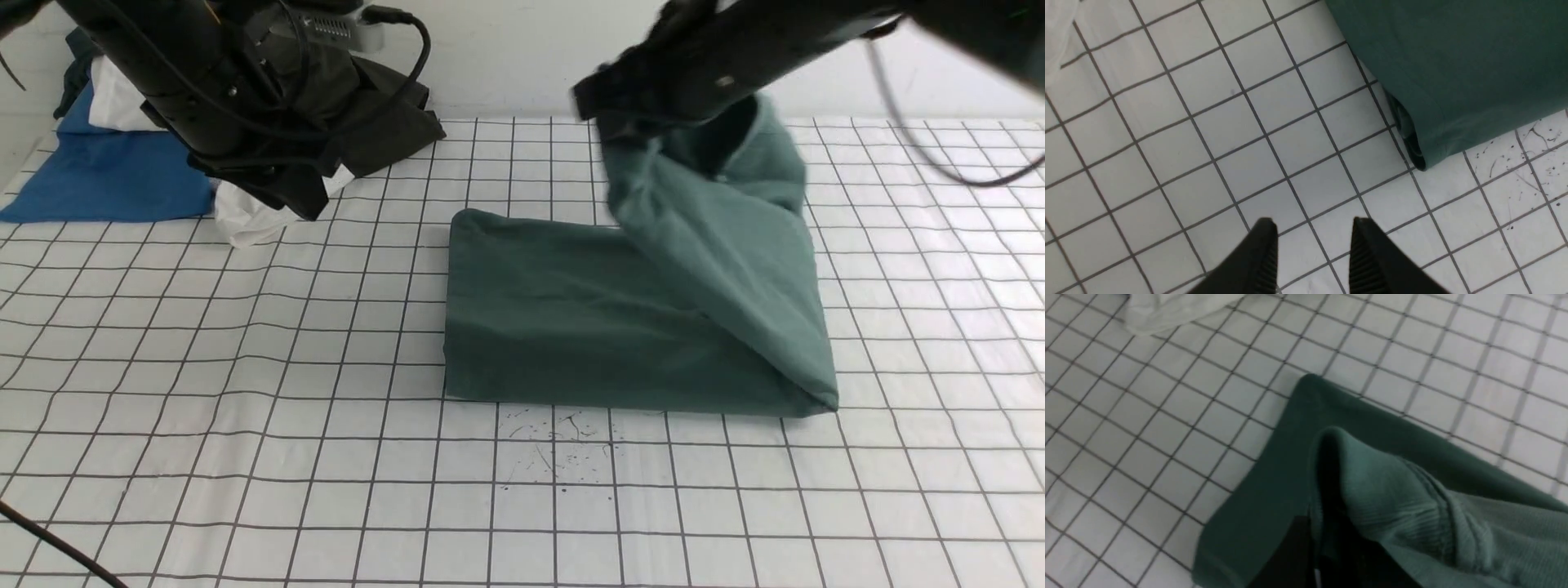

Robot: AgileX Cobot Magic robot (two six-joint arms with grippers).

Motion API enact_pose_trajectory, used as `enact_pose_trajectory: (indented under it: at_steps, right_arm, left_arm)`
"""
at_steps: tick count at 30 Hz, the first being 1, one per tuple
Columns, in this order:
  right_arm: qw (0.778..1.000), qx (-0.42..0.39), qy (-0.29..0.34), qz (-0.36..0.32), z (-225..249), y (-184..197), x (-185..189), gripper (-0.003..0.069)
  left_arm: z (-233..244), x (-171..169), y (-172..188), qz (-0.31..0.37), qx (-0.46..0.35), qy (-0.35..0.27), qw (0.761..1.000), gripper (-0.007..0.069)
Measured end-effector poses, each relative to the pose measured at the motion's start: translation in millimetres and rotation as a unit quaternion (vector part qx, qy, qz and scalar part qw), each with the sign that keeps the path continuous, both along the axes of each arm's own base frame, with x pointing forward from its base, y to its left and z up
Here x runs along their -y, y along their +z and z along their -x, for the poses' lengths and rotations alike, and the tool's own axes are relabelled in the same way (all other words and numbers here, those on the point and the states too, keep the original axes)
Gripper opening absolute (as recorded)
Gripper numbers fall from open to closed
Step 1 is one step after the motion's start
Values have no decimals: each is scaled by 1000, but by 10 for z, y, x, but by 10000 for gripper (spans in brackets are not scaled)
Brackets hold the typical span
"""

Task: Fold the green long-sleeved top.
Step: Use the right arm to drag the right edge of the fabric to the left and folds it over the left edge

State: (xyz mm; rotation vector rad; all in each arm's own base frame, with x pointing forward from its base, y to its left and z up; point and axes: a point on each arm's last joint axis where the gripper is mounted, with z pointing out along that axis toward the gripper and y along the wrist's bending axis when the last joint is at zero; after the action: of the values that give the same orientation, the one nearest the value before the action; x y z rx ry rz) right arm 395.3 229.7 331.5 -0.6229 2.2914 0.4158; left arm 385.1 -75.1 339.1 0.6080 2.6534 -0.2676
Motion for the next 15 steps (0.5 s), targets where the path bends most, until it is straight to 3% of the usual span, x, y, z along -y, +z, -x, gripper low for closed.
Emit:
enact_pose_trajectory:
  at_steps: [2, 9, 12, 15]
  right_arm:
    - [999, -22, 21, -9, -54, -233, -291, 62]
    - [996, -73, 42, -35, -197, -704, -700, 71]
    - [995, -78, 55, -37, -210, -736, -740, 123]
    - [995, -65, 72, -37, -217, -552, -729, 244]
  left_arm:
    - [42, -7, 75, 1, 9, 0, 1000, 234]
    - [110, -23, 185, -2, 23, -1, 1000, 234]
    - [110, -23, 185, -2, 23, -1, 1000, 234]
    - [113, -2, 190, 11, 22, -2, 1000, 234]
